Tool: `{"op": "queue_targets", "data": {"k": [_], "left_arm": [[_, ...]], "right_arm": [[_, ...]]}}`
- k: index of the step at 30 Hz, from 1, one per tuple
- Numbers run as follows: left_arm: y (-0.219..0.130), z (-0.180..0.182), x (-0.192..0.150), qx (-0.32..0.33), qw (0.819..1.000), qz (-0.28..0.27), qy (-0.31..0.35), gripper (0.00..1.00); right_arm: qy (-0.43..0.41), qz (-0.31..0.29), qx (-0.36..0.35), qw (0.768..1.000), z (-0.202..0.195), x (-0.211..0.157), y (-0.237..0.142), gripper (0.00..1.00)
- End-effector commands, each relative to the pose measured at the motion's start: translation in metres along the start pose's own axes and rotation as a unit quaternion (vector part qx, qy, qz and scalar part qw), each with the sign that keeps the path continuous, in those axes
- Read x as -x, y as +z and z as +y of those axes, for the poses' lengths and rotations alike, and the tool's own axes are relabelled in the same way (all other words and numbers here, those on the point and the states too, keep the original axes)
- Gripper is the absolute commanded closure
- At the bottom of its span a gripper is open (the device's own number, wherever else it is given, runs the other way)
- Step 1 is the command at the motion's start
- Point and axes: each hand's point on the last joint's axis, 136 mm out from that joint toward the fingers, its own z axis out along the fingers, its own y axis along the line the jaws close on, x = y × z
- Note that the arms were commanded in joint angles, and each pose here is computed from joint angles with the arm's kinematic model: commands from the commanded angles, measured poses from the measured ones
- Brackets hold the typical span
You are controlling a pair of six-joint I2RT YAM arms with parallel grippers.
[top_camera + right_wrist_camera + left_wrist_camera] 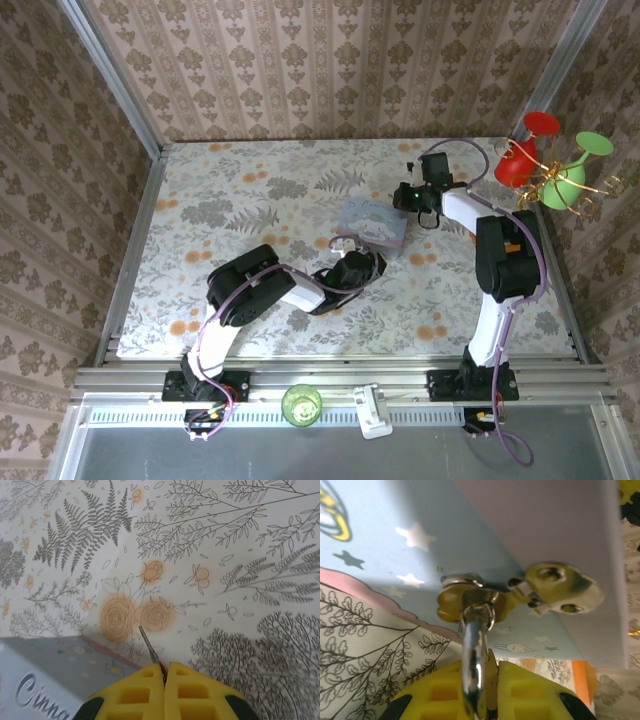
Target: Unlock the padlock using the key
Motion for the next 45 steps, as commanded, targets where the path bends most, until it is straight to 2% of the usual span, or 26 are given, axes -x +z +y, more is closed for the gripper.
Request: {"op": "queue_targets", "data": {"k": [1,6,9,16,18,21,24,26,30,33,40,42,45], "left_arm": [[-0.010,0.054,-0.043,0.040,0.995,0.094,0.018,1.00],[-0.014,0.055,-0.043,0.012,0.996,0.090,-0.009,1.00],[-0.015,0.049,-0.041,-0.019,0.995,0.094,-0.022,1.00],[-0.022,0.045,-0.034,-0.026,0.994,0.102,-0.026,1.00],[-0.024,0.041,-0.029,-0.031,0.994,0.103,-0.030,1.00],[-0.025,0.038,-0.021,-0.040,0.993,0.102,-0.033,1.00],[-0.026,0.032,-0.015,-0.051,0.993,0.100,-0.032,1.00],[-0.028,0.027,-0.014,-0.058,0.993,0.103,-0.027,1.00],[-0.032,0.018,-0.008,-0.075,0.992,0.102,-0.022,1.00],[-0.031,0.016,-0.004,-0.096,0.990,0.095,-0.044,1.00],[-0.034,0.010,-0.002,-0.105,0.990,0.091,-0.038,1.00],[-0.035,0.008,0.000,-0.107,0.990,0.090,-0.037,1.00],[-0.036,0.010,0.000,-0.107,0.990,0.088,-0.041,1.00]], "right_arm": [[-0.015,0.002,0.002,1.000,0.007,-0.002,-0.028,1.00],[-0.033,-0.008,0.001,0.999,0.015,0.003,-0.057,1.00],[-0.031,-0.010,0.022,0.999,0.027,-0.009,-0.077,1.00],[0.017,0.014,0.095,0.995,0.040,-0.086,-0.111,1.00],[0.038,0.035,0.135,0.990,0.049,-0.114,-0.118,1.00],[0.051,0.060,0.156,0.985,0.055,-0.153,-0.125,1.00],[0.054,0.072,0.161,0.983,0.055,-0.182,-0.130,1.00],[0.065,0.081,0.196,0.975,0.062,-0.194,-0.133,1.00],[0.094,0.084,0.235,0.964,0.066,-0.208,-0.125,1.00],[0.114,0.092,0.254,0.956,0.065,-0.214,-0.112,1.00],[0.141,0.094,0.270,0.948,0.059,-0.216,-0.088,1.00],[0.153,0.105,0.244,0.952,0.048,-0.224,-0.076,1.00],[0.170,0.101,0.256,0.946,0.047,-0.222,-0.071,1.00]]}}
